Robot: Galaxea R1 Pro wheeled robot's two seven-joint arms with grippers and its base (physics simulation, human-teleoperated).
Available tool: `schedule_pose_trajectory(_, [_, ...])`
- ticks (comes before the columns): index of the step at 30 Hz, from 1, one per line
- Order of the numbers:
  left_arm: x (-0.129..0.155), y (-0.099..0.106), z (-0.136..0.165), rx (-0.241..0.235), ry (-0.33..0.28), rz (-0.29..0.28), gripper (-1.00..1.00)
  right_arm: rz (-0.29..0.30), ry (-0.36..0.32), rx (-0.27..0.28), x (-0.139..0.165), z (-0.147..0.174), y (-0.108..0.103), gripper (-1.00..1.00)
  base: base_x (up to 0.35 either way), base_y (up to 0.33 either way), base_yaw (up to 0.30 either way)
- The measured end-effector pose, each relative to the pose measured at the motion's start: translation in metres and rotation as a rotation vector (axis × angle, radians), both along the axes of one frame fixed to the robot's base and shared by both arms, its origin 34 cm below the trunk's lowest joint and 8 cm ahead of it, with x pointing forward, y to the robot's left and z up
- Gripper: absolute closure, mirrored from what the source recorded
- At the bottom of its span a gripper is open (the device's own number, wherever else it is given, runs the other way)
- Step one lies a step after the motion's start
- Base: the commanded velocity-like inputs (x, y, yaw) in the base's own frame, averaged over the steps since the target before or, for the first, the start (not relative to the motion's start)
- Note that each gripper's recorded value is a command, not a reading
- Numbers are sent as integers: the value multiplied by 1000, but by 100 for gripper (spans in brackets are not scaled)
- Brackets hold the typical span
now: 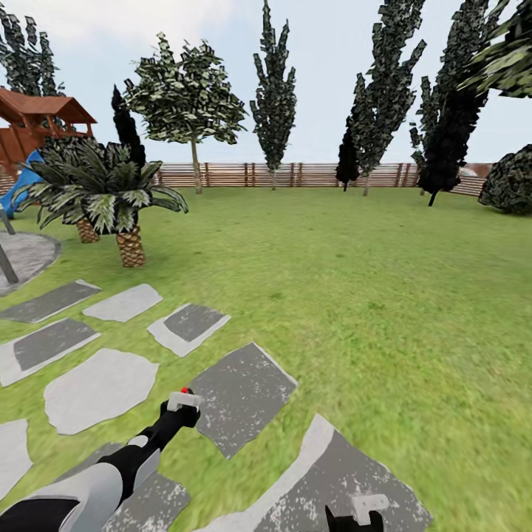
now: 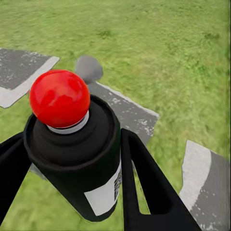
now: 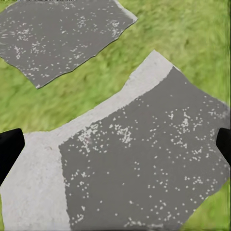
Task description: In the garden, pick up the pesticide atomizer on the floor and spray pesticide onto both trees until each tree trunk is fully covered.
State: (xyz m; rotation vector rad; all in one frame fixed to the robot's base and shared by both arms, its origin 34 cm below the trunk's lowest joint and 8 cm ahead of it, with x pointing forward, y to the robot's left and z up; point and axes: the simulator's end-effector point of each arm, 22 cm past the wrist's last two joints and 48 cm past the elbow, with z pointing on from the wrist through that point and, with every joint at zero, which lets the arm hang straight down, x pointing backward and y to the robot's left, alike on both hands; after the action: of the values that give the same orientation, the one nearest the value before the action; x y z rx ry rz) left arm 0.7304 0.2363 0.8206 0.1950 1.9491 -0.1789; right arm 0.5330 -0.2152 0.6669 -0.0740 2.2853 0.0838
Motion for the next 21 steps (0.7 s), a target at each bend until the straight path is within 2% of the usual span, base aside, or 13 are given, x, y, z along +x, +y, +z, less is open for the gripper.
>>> schedule_pose_trajectory(21, [-5, 0, 24, 0, -1, 1, 100, 0, 1, 0, -5, 24, 0, -100, 0, 0, -300])
